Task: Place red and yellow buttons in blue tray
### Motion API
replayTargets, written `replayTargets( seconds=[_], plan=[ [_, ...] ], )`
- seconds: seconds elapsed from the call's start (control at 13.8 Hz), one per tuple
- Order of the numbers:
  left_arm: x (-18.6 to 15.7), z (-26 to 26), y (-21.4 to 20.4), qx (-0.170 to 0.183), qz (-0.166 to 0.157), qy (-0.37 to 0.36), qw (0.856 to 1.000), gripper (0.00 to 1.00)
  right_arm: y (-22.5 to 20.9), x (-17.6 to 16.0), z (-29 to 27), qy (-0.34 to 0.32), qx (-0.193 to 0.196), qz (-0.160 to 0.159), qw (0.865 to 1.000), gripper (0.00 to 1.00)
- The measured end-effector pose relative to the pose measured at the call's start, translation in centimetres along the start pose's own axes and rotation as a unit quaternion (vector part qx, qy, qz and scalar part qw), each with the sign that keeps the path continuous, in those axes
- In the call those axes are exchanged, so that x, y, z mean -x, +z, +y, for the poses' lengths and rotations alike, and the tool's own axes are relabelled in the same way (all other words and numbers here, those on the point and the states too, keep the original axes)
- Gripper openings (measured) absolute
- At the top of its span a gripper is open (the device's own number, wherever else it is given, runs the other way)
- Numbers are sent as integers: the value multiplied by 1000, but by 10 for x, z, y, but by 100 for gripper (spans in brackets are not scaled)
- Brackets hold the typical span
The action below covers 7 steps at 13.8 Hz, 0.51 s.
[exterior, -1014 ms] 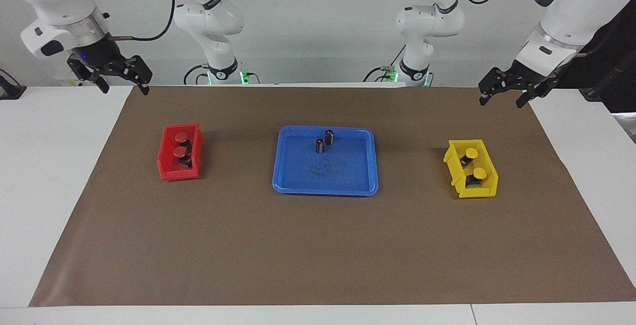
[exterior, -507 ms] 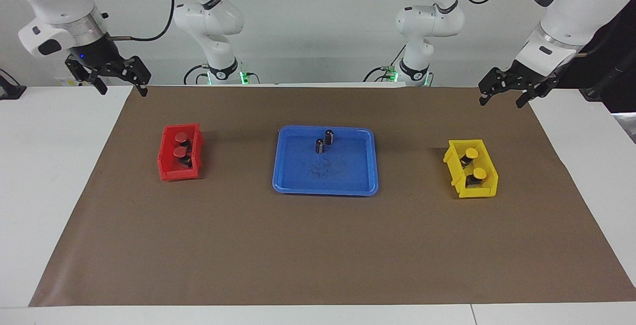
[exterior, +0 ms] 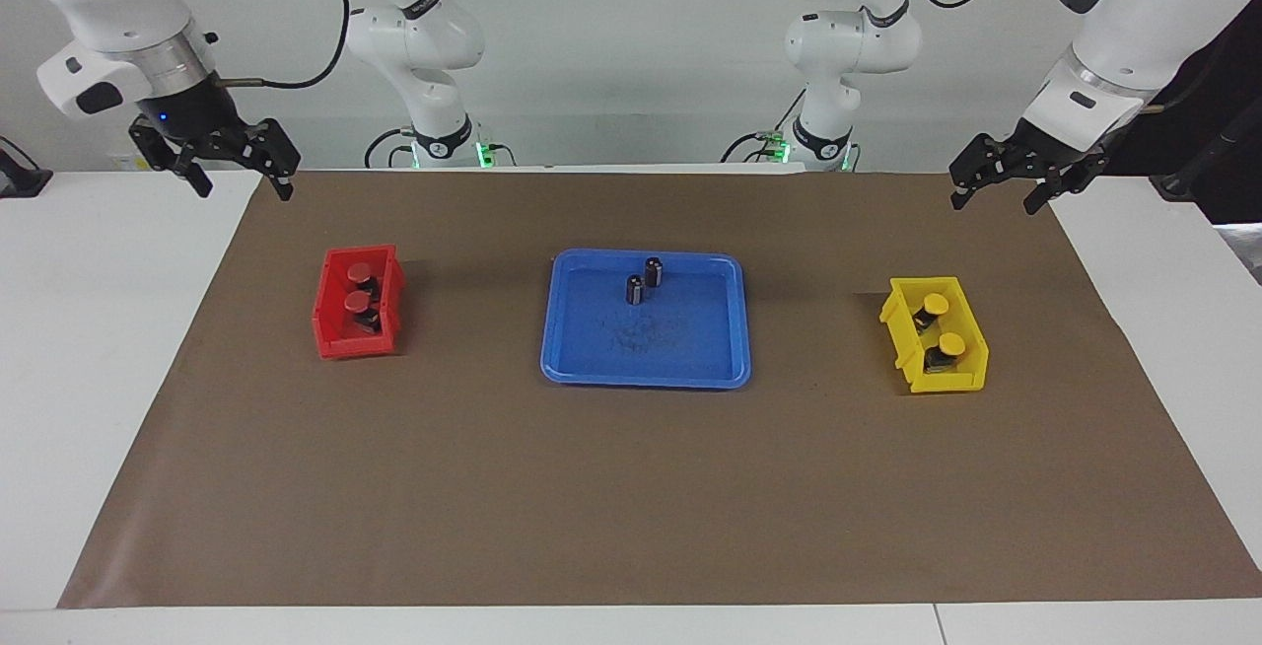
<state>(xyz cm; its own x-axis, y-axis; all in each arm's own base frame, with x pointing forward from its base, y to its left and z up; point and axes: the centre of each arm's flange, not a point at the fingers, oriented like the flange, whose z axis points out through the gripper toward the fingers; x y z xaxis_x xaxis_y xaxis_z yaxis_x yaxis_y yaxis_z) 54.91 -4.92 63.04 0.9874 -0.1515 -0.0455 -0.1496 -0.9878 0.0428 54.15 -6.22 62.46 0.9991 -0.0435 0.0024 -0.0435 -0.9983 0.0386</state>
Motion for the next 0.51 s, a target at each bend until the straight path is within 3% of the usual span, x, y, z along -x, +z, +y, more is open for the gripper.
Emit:
replayTargets(
  seconds=[0.22,0.51],
  plan=[
    [0,0,0,0,0,0,1000,100,41,-6,-2,-2,-1,-12,1000,100],
    [0,0,0,0,0,0,1000,100,130,-4,-7,-5,-6,-20,1000,100]
  ],
)
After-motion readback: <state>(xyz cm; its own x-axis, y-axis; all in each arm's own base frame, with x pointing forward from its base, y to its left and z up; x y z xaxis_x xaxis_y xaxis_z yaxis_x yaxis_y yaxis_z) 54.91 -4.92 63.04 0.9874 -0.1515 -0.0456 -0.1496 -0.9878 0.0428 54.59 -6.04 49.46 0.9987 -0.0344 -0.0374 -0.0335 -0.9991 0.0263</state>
